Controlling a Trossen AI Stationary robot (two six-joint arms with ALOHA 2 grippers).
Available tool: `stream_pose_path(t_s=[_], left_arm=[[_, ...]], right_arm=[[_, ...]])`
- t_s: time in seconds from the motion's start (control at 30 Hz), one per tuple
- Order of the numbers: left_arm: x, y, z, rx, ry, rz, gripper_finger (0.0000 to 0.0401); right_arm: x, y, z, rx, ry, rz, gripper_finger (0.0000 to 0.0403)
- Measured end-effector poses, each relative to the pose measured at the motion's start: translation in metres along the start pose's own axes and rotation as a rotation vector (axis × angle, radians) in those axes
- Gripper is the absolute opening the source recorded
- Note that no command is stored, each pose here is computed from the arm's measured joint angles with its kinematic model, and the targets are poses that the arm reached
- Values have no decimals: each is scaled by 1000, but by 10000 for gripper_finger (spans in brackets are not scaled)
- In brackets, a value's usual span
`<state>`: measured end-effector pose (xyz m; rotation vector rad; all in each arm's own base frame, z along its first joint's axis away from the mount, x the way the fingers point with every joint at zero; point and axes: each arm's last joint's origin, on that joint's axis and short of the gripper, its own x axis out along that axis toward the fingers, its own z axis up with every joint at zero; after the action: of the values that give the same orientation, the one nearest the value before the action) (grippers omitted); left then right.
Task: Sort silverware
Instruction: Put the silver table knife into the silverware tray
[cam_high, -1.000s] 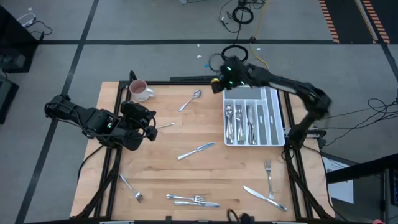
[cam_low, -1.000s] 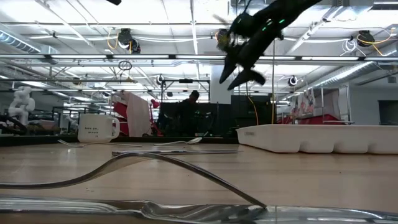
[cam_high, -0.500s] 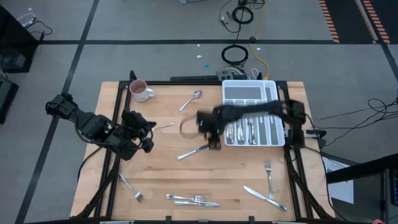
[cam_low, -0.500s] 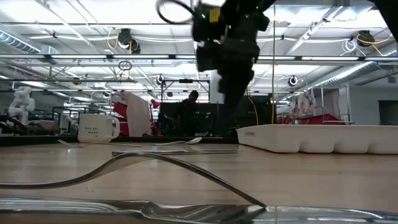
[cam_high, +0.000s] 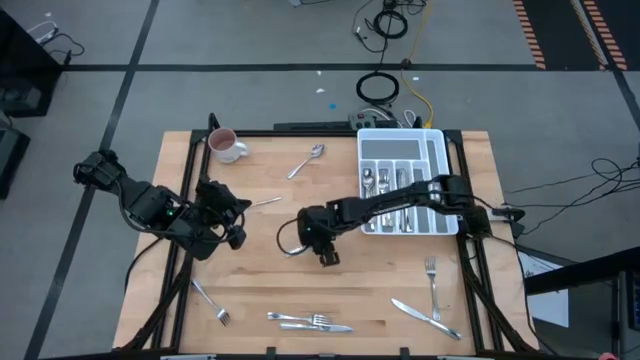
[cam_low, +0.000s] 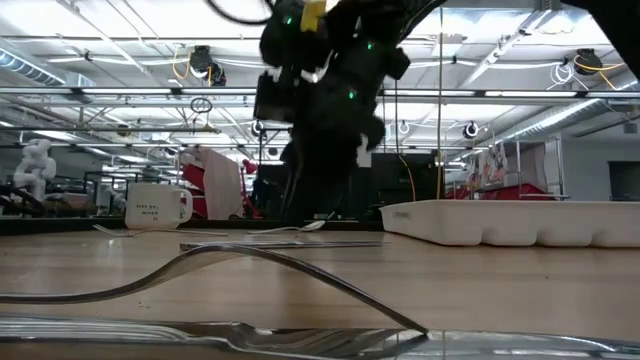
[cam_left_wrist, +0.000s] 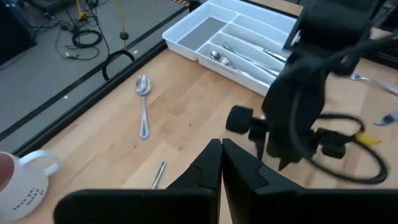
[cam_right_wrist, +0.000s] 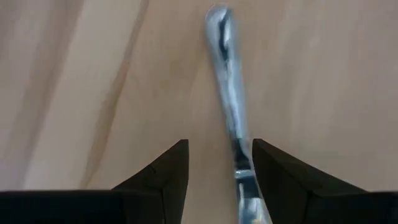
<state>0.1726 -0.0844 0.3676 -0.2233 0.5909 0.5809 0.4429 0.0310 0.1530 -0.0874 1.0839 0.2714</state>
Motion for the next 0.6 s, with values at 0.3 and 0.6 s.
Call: stream_pose_path(t_s=[0.3, 0.6], left_arm=[[-6, -3, -5, 5, 5, -32, 18], [-9, -5, -7, 16, -2, -42, 18]], right_arm=[[33, -10, 1, 18, 26, -10, 166], [39, -11, -11, 5, 149, -61, 58]])
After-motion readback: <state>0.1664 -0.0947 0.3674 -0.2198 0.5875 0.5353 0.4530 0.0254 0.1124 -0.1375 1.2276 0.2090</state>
